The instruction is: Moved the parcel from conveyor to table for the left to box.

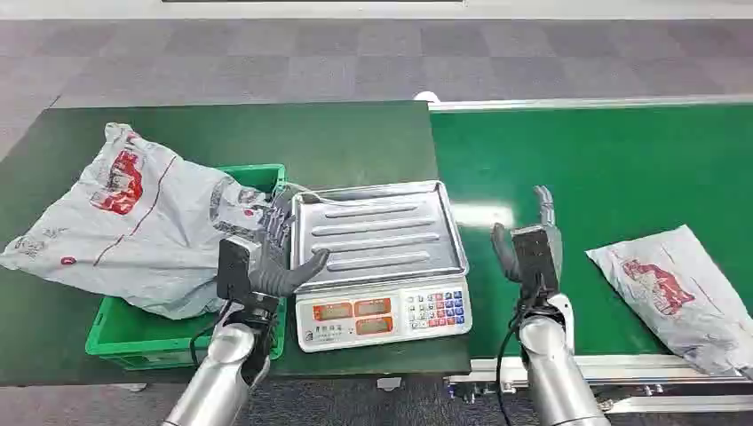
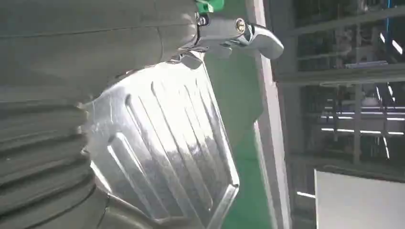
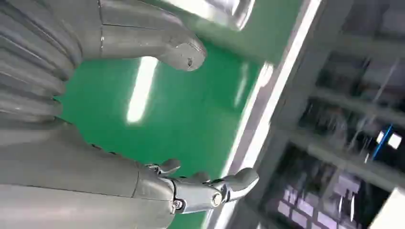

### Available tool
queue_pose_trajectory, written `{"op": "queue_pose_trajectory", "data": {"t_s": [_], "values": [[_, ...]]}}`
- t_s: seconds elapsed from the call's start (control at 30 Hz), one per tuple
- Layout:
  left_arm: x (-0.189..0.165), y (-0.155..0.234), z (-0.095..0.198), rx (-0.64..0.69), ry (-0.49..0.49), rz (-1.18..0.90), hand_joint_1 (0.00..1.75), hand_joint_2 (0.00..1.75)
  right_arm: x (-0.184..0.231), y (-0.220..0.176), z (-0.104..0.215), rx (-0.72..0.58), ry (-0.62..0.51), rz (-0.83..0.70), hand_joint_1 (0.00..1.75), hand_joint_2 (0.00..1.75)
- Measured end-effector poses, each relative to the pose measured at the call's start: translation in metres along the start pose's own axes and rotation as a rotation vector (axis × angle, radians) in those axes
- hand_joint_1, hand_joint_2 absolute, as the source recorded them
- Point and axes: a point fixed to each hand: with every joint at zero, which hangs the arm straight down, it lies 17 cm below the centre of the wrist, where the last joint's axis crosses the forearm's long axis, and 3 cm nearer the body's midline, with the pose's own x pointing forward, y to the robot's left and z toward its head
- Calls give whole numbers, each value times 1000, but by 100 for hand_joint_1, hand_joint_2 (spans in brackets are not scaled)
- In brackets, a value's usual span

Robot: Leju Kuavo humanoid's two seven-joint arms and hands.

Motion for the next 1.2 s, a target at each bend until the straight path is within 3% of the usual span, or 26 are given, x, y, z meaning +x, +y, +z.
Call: {"op": "queue_pose_trajectory", "data": {"t_s": [0.17,0.37,0.63,1.2], "values": [[-5,10,5,29,5,-23,0,175,-27,-51,19,-157,9,237,0,175],[-8,14,8,41,10,-52,0,175,-43,-71,48,-187,21,510,0,175],[-11,14,10,45,18,-52,0,175,-57,-89,68,-212,76,567,0,175],[-16,26,19,77,29,-50,0,175,-54,-104,76,-257,91,580,0,175]]}}
